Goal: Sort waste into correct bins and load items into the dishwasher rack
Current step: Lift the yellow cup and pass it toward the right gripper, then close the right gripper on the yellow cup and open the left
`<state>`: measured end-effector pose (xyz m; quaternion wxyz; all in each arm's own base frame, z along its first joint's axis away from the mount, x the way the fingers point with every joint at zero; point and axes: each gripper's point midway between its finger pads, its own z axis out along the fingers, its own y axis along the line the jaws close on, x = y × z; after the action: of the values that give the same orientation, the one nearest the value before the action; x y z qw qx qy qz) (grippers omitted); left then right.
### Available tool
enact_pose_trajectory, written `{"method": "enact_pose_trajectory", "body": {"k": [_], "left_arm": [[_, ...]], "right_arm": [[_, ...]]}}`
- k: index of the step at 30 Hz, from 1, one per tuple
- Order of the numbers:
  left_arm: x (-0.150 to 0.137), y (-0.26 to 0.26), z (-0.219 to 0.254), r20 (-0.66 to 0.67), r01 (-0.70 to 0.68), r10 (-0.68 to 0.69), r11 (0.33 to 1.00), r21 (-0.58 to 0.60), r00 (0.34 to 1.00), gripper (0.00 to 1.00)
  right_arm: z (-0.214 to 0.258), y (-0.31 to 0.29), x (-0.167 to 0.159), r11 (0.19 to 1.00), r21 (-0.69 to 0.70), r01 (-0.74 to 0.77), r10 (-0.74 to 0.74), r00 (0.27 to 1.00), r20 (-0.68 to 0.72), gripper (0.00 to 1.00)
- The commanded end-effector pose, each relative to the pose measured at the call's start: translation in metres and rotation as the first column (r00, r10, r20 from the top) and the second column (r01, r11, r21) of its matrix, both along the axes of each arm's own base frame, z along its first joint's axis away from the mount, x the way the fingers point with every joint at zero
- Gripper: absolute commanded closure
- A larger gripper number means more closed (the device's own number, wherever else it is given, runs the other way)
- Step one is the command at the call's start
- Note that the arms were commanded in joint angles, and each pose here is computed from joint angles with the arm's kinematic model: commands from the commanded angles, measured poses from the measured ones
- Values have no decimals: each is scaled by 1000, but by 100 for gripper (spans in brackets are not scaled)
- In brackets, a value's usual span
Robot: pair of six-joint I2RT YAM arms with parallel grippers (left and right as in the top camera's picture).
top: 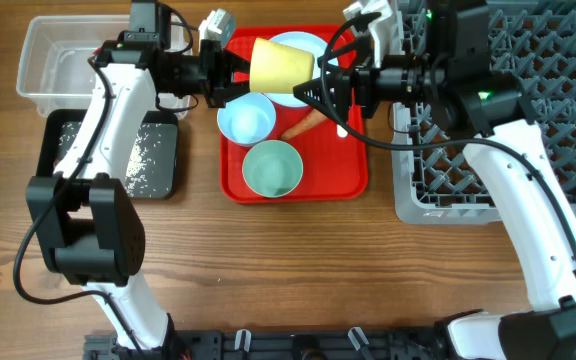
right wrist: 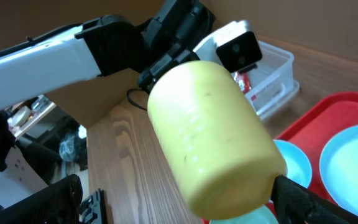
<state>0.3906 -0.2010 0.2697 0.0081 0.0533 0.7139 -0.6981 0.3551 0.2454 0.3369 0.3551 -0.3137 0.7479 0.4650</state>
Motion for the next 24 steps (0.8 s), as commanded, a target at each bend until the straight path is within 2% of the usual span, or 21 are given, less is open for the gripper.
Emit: {"method": "enact_pose_trajectory", "body": {"k": [1, 6, 10, 17, 24], "left_arm": [[-13, -6, 20, 57, 32, -30, 999, -35, 998, 96], [-17, -13, 20, 50, 51, -49, 998, -34, 998, 96], [-19, -17, 20, 47, 61, -59, 998, -34, 997, 96], [-20, -18, 20, 23, 64, -63, 997, -32, 998, 96], [-20, -18, 19, 21, 63, -63, 997, -32, 998, 96]], "right_arm": [[0, 7, 2, 999, 17, -48, 48, 999, 20, 2], [-13, 9, 10, 999, 12, -48, 48, 999, -3, 3], [-20, 13, 11, 997, 27, -76, 77, 997, -29, 8], [-19, 14, 16, 996, 33, -78, 78, 997, -2, 10], [-13, 17, 9, 990, 65, -123, 124, 992, -1, 39]]}}
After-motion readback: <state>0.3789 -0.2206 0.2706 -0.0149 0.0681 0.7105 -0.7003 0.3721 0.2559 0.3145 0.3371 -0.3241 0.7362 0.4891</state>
